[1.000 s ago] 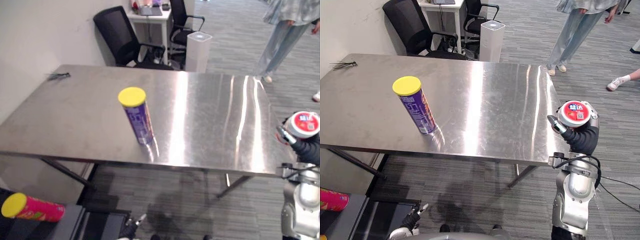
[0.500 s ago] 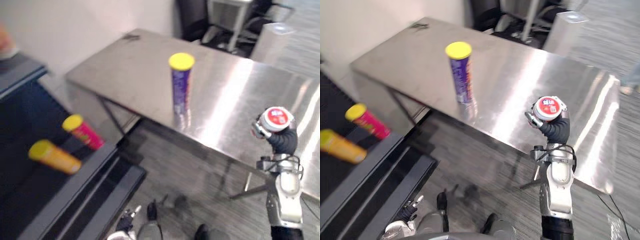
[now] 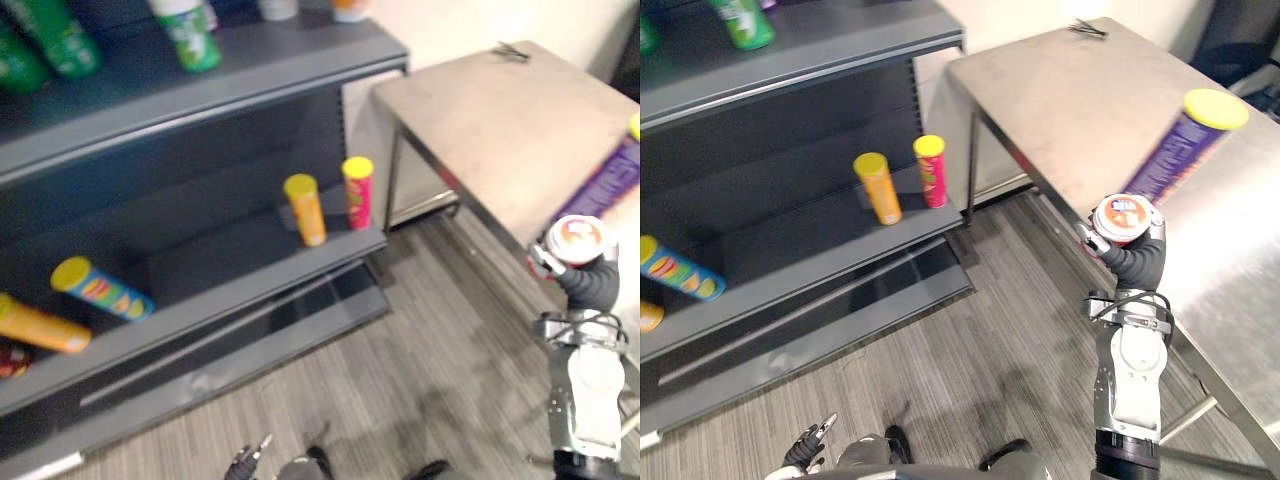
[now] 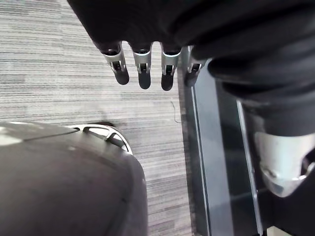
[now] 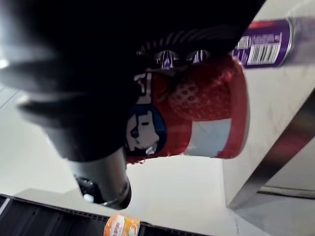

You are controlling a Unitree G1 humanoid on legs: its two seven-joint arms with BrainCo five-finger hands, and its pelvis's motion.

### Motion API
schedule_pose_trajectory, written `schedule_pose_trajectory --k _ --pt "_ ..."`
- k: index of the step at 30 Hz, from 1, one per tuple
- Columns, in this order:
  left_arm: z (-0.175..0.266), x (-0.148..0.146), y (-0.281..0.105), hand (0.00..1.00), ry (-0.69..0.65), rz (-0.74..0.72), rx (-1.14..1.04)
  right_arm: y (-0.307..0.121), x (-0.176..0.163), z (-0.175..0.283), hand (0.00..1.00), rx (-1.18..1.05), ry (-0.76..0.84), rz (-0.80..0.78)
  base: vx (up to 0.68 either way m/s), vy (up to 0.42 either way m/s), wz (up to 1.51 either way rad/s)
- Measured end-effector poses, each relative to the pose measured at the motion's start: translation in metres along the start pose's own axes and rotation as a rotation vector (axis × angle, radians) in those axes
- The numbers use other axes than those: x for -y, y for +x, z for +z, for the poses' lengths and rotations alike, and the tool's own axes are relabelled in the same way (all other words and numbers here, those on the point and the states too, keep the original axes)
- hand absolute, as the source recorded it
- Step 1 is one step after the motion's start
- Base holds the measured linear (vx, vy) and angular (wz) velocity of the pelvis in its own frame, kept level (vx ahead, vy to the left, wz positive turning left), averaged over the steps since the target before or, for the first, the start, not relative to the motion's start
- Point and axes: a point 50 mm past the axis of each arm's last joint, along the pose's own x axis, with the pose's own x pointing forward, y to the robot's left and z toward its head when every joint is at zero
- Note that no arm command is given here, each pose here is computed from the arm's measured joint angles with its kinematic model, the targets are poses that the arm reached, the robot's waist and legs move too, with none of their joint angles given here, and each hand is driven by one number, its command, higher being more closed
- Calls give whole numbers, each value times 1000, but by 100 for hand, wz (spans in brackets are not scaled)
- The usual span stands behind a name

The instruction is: Put the gum and the chips on the shelf.

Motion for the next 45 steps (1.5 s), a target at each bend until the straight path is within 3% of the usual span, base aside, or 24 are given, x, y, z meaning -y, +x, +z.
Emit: schedule_pose_trajectory --k 16,29,35,45 --pt "-4 -9 -2 0 -17 30 -8 -16 -7 -25 100 -138 -39 -3 -56 48 4" --pt "14 -1 -1 0 -122 11 87 -9 -70 -40 100 -180 29 304 33 36 20" --pt "22 -9 1 0 -35 26 100 -23 -81 -46 100 -225 37 376 114 101 101" --pt "13 -1 3 0 -49 40 48 -33 -90 -37 100 -206 102 414 129 -133 73"
